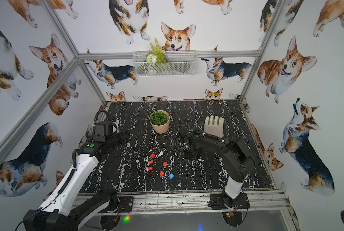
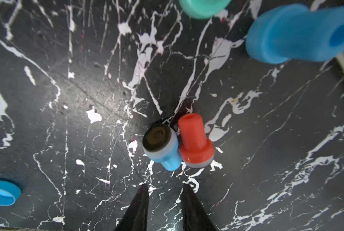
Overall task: Close the stamp cap
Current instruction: Pick up the stamp from the center of the board.
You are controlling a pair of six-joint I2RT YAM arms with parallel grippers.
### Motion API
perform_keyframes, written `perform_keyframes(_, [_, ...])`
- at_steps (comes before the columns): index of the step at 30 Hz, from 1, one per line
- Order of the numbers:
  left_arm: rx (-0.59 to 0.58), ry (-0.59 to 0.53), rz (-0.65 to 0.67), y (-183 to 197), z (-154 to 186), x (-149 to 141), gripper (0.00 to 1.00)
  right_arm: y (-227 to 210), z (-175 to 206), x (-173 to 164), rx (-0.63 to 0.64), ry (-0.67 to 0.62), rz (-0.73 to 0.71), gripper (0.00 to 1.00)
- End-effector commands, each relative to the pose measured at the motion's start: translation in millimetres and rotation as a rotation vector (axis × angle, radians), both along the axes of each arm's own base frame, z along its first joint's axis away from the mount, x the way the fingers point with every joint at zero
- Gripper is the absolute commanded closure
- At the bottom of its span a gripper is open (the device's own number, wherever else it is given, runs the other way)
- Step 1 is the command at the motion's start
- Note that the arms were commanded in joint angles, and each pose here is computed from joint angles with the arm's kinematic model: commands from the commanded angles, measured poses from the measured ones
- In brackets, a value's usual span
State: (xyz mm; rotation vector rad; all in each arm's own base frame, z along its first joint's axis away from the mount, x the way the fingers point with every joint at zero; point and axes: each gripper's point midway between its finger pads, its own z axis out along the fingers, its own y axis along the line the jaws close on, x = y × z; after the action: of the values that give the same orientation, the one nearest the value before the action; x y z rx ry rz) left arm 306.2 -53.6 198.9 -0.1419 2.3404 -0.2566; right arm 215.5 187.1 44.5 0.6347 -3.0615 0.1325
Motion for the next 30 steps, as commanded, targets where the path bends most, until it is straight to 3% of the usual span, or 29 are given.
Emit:
perform_keyframes(1, [0.009,-0.01,-0.009,0,3,1,0.44,11,-9,4,0.044,-0.009,-0.026,0.68])
perform_keyframes(19, [0.01,-0.005,-0.008,1,2,1,0.44,5,-30,5,0.013,-0.023,-0.061,0.66])
perform_keyframes(30, [0.009,-0.004,-0.01,0,1,2,0.44,18,-31,10,0.098,-0.062,-0.164,0.63])
